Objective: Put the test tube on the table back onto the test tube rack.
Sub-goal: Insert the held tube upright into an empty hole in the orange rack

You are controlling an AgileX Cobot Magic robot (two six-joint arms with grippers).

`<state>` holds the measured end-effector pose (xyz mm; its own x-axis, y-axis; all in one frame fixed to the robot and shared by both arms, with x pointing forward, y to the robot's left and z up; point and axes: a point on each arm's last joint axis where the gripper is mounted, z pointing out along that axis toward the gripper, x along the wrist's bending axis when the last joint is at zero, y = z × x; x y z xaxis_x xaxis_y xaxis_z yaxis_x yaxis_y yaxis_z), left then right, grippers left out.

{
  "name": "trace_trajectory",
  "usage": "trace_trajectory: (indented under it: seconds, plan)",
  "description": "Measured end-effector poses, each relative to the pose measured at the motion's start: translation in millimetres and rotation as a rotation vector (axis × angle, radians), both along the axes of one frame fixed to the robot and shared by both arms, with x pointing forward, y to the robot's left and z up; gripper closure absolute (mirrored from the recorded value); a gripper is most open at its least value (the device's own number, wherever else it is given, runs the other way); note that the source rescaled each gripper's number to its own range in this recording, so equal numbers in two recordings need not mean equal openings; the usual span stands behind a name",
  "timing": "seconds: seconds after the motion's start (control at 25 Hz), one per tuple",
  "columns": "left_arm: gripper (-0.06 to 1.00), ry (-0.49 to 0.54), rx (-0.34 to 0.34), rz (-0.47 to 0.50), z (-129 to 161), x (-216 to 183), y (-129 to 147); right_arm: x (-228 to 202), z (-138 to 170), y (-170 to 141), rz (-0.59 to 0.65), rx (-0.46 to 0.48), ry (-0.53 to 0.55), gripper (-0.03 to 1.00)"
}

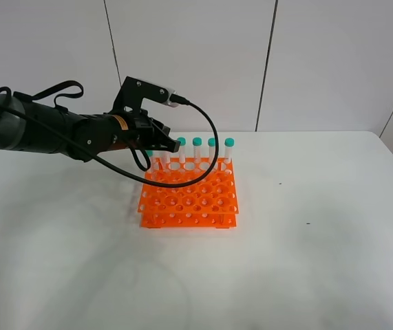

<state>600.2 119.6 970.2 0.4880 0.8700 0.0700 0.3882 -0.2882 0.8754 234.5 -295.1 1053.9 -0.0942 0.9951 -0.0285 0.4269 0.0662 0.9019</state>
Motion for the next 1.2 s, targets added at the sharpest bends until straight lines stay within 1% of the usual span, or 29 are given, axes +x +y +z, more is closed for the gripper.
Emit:
trace_trajectory:
  seconds: [0.2, 0.36, 0.44, 0.72, 0.92, 1.2]
  plan:
    - [0.93, 0.003, -0.006, 0.003, 0, 0, 0, 0, 0, 0, 0.000, 0.000, 0.000, -0.03]
    - [0.93, 0.005, -0.045, 0.022, 1, 0, 0, 0, 0, 0, 0.000, 0.000, 0.000, -0.03]
    - [0.93, -0.002, -0.049, 0.021, -1, -1, 0, 0, 0, 0, 0.000, 0.000, 0.000, -0.03]
    - [0.93, -0.004, -0.049, 0.019, -4, -2, 1, 0, 0, 0, 0.000, 0.000, 0.000, -0.03]
    - [0.93, 0.026, -0.033, 0.019, -20, 1, -1, 0, 0, 0, 0.000, 0.000, 0.000, -0.03]
    - [0.93, 0.022, -0.035, 0.019, -21, 1, -1, 0, 0, 0, 0.000, 0.000, 0.000, -0.03]
